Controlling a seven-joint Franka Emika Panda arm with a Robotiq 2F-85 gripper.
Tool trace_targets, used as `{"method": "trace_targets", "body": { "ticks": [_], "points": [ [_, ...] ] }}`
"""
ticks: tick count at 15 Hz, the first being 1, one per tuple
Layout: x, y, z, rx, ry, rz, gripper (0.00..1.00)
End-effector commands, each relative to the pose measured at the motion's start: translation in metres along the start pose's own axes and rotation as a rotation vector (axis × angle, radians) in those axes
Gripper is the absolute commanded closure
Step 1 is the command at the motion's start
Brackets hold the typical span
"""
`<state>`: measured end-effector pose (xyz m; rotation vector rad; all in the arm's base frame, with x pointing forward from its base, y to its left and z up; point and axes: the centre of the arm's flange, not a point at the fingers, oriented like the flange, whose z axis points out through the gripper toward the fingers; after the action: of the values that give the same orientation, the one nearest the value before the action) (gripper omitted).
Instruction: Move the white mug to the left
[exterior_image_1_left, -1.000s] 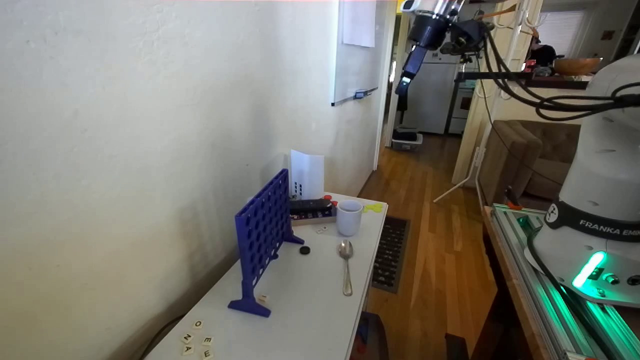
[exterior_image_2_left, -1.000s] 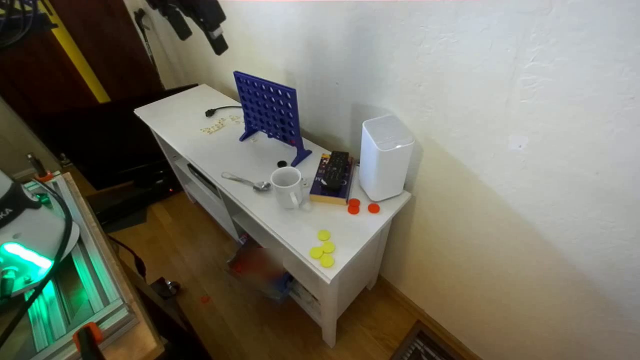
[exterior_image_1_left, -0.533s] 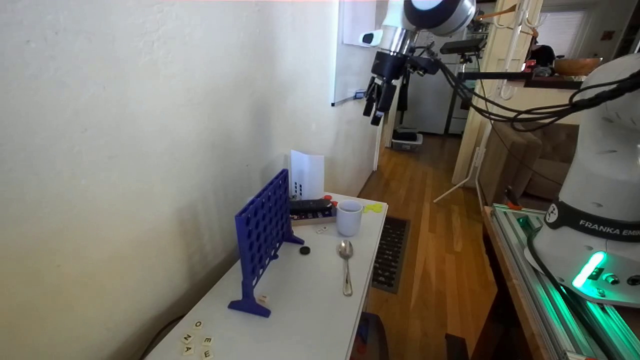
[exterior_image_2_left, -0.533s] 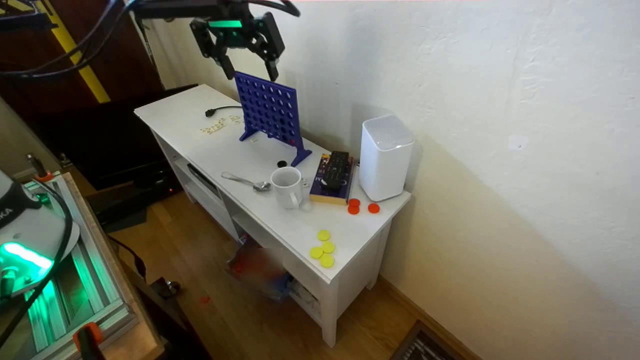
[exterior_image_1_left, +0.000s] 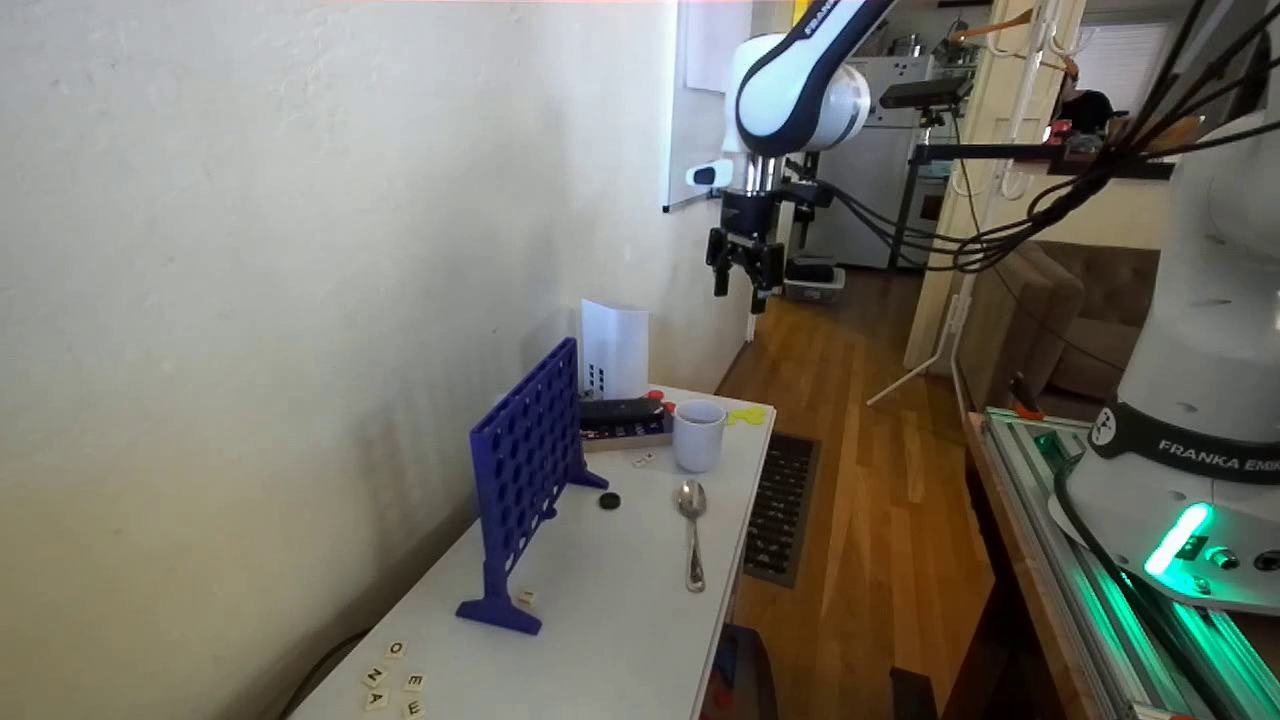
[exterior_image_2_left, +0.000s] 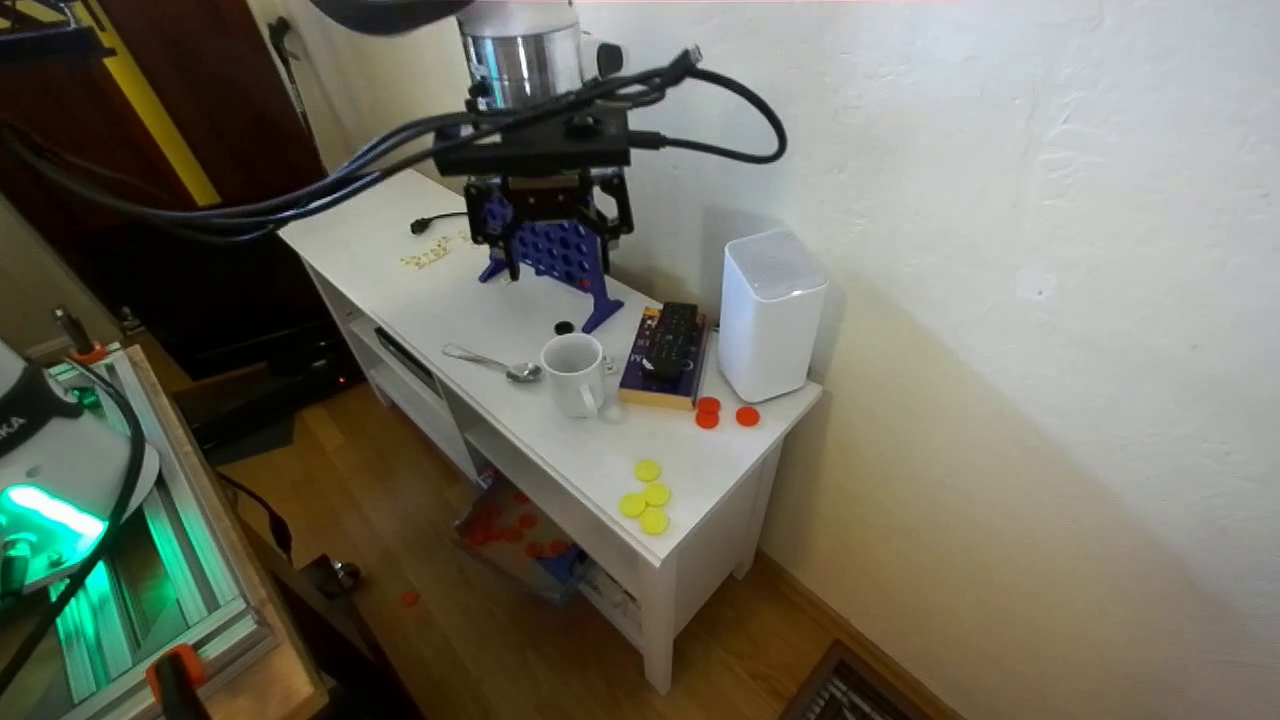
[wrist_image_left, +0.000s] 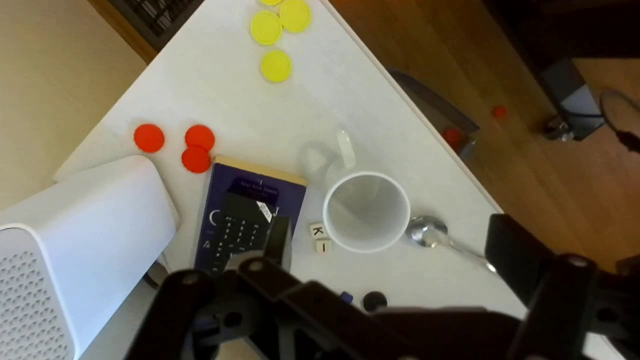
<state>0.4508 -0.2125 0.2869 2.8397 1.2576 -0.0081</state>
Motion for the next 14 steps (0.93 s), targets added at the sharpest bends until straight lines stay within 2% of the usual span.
{"method": "trace_targets", "body": {
  "ticks": [1,2,3,5,10,12,14],
  "points": [
    [-0.009,0.039,0.048,0.061,0.005,-0.100,0.00],
    [-0.015,0.042,0.053,0.145,0.015,-0.078,0.00],
    [-0.010,0.014,0.038,0.071,0.003,-0.065,0.00],
    [-0.016,0.022,0.054,0.121,0.009,-0.069,0.00],
    [-0.015,0.028,0.063,0.145,0.013,-0.089,0.00],
    [-0.026,0.032,0.078,0.138,0.039,-0.107,0.00],
    [-0.045,0.036,0.098,0.156,0.078,-0.175,0.00]
  ]
}}
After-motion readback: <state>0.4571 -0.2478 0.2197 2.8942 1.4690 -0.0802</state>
